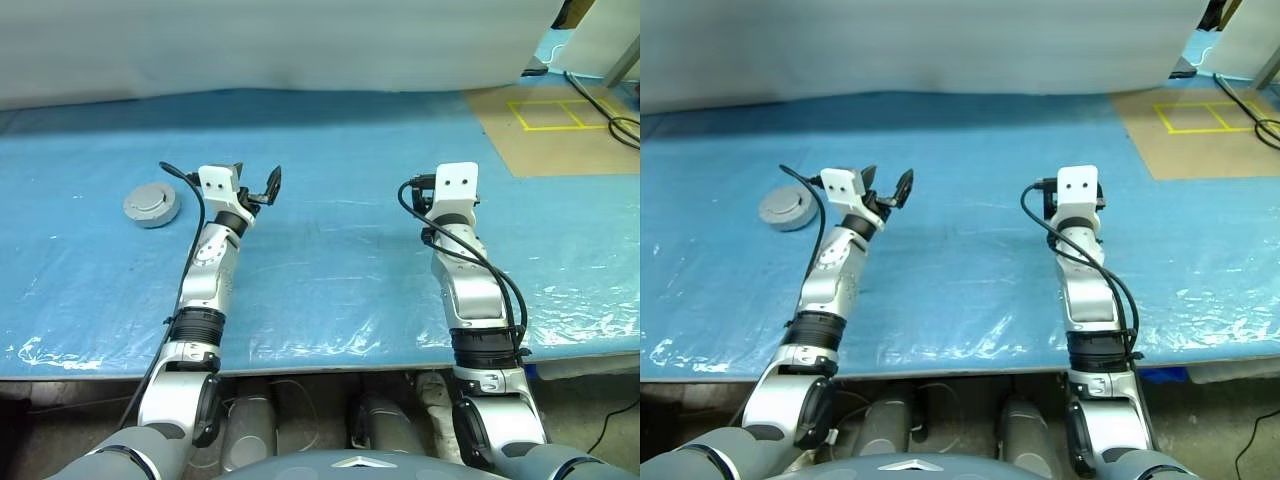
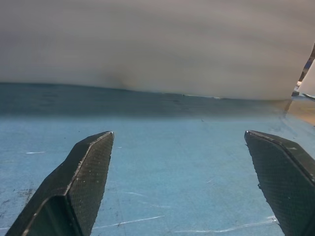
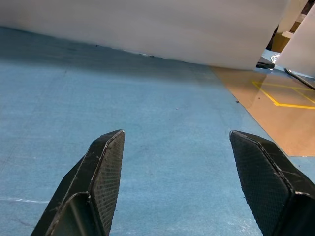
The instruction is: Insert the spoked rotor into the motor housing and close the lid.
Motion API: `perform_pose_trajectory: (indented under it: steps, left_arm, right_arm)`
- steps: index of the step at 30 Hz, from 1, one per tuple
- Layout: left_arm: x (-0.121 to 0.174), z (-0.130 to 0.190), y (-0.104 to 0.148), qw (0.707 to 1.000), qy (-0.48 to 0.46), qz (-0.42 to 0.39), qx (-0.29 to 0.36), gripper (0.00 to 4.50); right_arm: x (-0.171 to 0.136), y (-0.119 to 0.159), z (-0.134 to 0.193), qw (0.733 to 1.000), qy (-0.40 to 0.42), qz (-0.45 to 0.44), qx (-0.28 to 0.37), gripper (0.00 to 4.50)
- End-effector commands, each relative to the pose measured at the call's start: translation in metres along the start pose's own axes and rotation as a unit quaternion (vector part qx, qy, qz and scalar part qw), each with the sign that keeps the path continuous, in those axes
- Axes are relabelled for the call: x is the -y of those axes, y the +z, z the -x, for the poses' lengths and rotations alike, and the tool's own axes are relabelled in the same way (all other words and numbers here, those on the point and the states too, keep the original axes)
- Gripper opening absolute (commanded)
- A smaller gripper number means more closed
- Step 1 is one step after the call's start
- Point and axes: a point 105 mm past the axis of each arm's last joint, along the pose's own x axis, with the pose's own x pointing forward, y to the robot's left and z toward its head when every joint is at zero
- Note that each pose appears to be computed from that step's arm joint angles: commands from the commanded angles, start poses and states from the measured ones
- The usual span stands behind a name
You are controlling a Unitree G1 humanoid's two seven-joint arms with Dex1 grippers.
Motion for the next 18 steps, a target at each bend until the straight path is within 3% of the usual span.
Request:
perform_pose_trajectory:
  steps: [1, 18]
  left_arm:
    - [0.0023, -0.0037, 0.0172, 0.999, -0.004, -0.012, 0.032, 4.47]
    - [0.0045, -0.0055, 0.0188, 0.999, 0.001, -0.009, 0.037, 4.47]
  right_arm:
    - [0.0036, 0.0203, -0.0008, 0.999, -0.008, -0.003, 0.037, 3.57]
    - [0.0024, 0.0231, -0.0022, 0.999, -0.004, 0.001, 0.040, 3.57]
